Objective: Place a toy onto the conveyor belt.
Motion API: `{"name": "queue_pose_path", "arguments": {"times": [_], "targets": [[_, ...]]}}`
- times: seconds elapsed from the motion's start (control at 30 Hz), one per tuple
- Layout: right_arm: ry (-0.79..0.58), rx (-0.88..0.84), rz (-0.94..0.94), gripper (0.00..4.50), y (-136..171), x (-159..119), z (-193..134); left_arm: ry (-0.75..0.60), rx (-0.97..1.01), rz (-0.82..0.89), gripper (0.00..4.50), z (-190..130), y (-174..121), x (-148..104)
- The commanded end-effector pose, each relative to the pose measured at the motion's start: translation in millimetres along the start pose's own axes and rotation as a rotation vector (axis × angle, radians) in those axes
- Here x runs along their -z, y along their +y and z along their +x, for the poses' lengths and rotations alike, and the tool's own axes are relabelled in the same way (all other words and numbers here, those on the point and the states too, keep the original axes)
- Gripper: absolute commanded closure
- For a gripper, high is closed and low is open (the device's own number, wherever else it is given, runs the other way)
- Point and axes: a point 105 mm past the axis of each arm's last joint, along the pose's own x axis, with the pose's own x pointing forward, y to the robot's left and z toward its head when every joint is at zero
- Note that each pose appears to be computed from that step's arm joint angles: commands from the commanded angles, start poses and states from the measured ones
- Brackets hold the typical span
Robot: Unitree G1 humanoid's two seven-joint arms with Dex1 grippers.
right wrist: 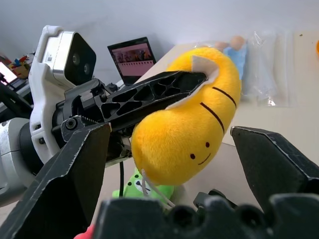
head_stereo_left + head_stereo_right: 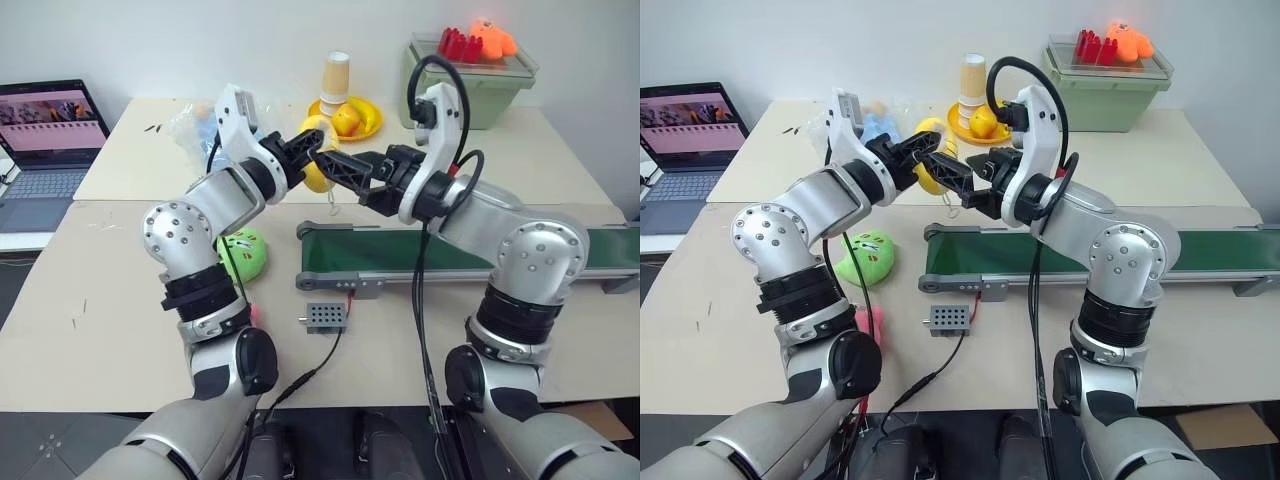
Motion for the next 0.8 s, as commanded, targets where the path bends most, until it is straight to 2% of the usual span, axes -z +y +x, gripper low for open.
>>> {"name": "queue_pose_path", "arguments": {"times": [0.03,0.33,0.53,0.63,0.8], "targets": [[-0.051,-0.02,-0.025,0.0,6.3,-11.5,0.0,-0.05,0.036,0.022,3.58,-2.9,-13.8,-9.9],[-0.041,-0.023,-0.018,0.0,4.5,-7.5,4.9,-0.052,0.028,0.01,3.58,-3.5,-20.3,-7.7],[-0.041,-0.029,-0.009,0.0,3.4,-5.4,7.0,-0.05,0.073,-0.004,3.58,-5.6,-38.0,-14.2],[-0.047,-0.034,-0.004,0.74,3.6,-6.0,7.5,-0.051,0.075,-0.012,3.65,-6.5,-39.4,-16.7],[-0.051,-0.043,0.0,2.31,4.3,-6.5,7.7,-0.048,0.076,-0.011,3.65,-8.0,-41.1,-19.4]]}}
